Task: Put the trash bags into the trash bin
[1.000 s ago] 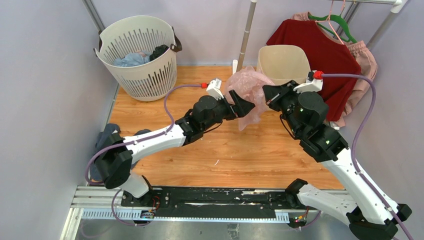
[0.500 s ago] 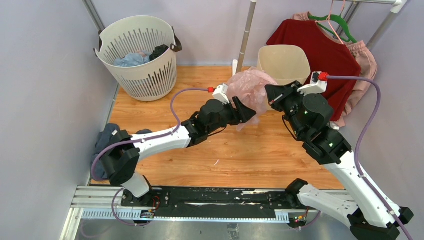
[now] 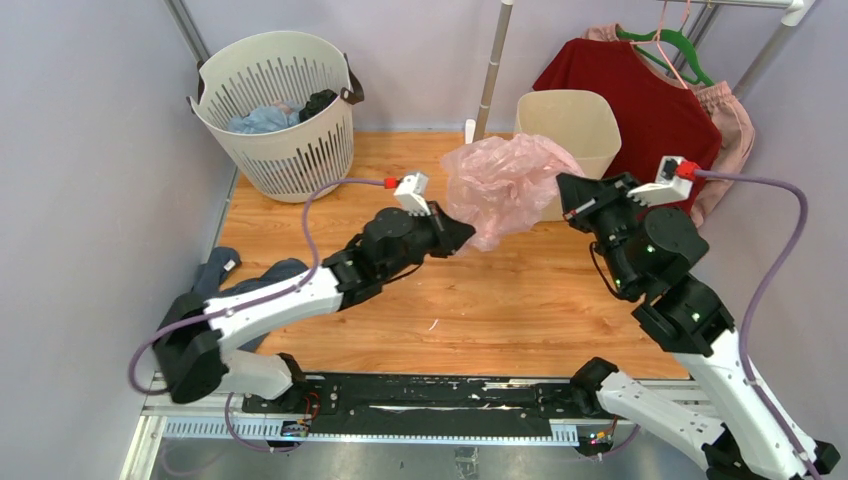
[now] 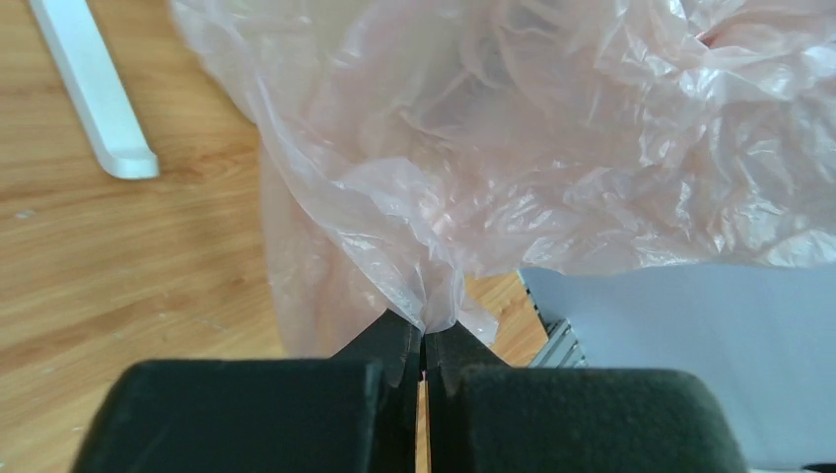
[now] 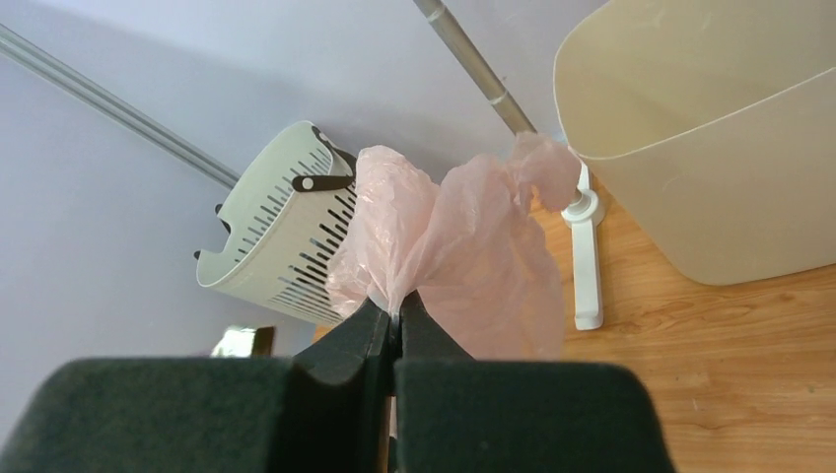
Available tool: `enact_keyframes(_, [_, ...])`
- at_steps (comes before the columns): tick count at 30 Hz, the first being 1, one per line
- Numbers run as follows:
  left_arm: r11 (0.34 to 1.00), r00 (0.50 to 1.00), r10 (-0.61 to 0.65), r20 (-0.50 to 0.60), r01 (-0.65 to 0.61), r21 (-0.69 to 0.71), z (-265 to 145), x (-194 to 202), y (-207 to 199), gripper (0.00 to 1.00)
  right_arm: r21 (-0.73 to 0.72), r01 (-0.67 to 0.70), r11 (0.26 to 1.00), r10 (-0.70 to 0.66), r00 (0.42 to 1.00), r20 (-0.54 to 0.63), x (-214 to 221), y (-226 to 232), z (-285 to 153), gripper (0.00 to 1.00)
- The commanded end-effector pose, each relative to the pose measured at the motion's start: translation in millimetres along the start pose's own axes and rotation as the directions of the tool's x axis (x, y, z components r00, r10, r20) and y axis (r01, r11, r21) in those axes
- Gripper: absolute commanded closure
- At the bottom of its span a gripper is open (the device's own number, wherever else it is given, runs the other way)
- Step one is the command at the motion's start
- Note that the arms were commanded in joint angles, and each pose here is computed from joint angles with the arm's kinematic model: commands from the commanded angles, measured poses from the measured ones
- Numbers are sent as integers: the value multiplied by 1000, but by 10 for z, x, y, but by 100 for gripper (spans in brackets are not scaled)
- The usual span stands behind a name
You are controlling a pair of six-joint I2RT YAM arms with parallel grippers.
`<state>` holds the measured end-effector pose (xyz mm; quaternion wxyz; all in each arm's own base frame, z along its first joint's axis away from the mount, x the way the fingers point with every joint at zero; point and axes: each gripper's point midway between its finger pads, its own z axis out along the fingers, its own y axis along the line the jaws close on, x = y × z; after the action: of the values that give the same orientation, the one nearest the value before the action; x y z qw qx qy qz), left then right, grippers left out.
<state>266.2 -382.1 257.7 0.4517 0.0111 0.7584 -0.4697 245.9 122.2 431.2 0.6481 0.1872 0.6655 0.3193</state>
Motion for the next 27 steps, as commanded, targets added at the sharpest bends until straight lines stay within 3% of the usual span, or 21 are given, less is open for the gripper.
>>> enact_keyframes(1, [994,993,86,86,-79,-77,-427,-342,186,100,2,36,999,-36,997,63,-295,-28,-231,100])
enact_keyframes(10, [990,982,102,162,-84,-111,-913,-848,448,100,-57,57,997,-55,998,23,-412,16,-540,100])
enact_keyframes(27, [983,964,135,230,-102,-150,-1509,-1347,588,100,-12,88,996,-87,994,72,-713,-266,-1040,100])
